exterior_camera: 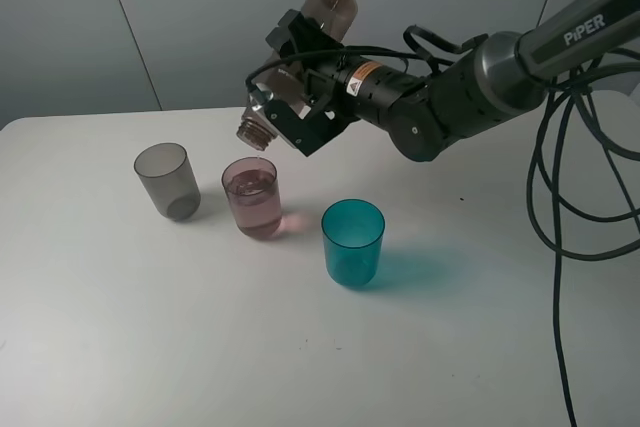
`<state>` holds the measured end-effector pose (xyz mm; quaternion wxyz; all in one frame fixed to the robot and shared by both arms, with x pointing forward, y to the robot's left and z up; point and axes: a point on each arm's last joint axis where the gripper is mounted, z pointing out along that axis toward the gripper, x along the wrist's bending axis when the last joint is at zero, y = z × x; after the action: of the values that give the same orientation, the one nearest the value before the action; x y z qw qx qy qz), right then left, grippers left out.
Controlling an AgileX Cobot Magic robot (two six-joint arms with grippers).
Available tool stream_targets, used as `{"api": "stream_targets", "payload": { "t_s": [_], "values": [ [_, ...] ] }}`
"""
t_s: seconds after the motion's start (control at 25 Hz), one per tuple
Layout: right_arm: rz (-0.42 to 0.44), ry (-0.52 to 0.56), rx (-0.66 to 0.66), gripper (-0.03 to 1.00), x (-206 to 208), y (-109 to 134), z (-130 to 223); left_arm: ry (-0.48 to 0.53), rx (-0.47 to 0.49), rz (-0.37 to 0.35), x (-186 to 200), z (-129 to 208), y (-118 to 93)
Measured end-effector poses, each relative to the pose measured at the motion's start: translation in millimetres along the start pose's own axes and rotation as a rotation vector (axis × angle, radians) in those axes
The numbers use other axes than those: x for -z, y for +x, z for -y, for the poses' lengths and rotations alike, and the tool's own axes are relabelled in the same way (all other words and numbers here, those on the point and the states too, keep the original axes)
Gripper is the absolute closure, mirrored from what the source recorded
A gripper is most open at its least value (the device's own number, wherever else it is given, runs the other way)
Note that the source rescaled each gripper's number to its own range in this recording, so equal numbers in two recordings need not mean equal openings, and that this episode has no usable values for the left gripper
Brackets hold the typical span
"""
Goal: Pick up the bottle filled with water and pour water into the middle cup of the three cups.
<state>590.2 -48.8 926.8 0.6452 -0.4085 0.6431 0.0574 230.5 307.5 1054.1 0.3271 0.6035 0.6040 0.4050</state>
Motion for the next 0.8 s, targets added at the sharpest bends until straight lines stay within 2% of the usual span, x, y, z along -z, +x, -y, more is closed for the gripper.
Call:
{"api": "stream_targets", "payload": {
  "t_s": [0.12, 0.32, 0.68, 0.8],
  "values": [
    [-0.032, -0.014, -0.110, 0.97, 0.1, 2.8, -1.5, 0.000, 0.000, 0.000, 0.0, 0.0, 0.0],
    [-0.045, -0.008, -0.393, 0.97, 1.7, -0.8, 0.9, 0.000, 0.000, 0.000, 0.0, 0.0, 0.0],
    [0.054, 0.010, -1.009, 0.97, 13.9, -37.9, 20.3, 0.000, 0.002, 0.000, 0.0, 0.0, 0.0],
    [0.084, 0.004, -1.224, 0.97, 22.9, -42.8, 27.8, 0.000, 0.002, 0.000, 0.0, 0.0, 0.0]
  ]
}}
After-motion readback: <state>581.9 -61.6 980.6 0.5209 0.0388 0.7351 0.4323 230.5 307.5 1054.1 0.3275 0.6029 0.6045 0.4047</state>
